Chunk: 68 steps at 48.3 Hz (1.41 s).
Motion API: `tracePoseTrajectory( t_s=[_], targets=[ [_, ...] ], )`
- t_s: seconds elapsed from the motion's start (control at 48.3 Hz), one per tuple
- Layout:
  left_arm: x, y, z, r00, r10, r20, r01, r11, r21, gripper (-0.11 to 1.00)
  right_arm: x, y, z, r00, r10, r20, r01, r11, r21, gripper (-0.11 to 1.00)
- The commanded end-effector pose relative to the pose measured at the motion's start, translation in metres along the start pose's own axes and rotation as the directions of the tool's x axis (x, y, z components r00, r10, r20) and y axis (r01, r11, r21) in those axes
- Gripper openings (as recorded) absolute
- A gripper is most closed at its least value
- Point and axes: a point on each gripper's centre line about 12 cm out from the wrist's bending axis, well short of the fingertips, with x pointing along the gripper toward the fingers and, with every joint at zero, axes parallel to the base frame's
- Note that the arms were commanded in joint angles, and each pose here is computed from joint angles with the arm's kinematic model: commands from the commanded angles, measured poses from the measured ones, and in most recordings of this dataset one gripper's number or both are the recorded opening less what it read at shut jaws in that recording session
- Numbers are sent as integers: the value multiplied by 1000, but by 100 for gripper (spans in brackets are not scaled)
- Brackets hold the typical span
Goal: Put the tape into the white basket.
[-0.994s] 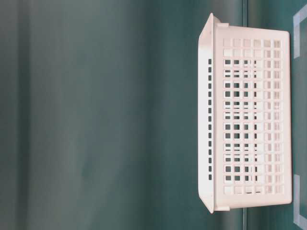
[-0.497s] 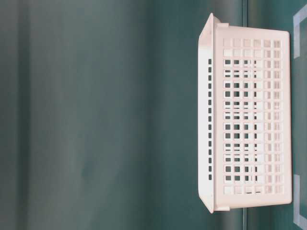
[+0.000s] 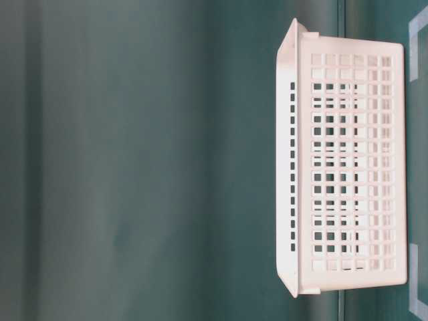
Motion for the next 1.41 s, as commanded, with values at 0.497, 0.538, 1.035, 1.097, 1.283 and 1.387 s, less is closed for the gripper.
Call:
tracePoseTrajectory(
  t_s=[0.497, 0.538, 1.035, 1.097, 1.283, 1.387],
  targets=[
    [-18, 2, -38, 993, 5, -115, -5, 1000, -4, -11, 48, -2, 18, 995, -12, -102, 13, 1000, 4, 97],
    [-19, 2, -41, 992, 5, -124, -5, 1000, -4, -11, 51, -3, 17, 993, -18, -119, 19, 1000, 5, 97],
    [-27, 3, -69, 964, 7, -267, -9, 1000, -5, -11, 71, -7, -7, 933, -34, -359, 75, 992, 102, 97],
    [-27, 3, -70, 963, 7, -268, -9, 1000, -5, -11, 72, -7, -12, 923, -33, -383, 86, 989, 123, 97],
    [-27, 3, -71, 963, 8, -269, -9, 1000, -5, -11, 73, -8, -18, 900, -35, -435, 117, 980, 163, 97],
    [-27, 3, -71, 963, 8, -271, -9, 1000, -5, -11, 73, -8, -22, 887, -35, -460, 132, 975, 179, 97]
  ],
)
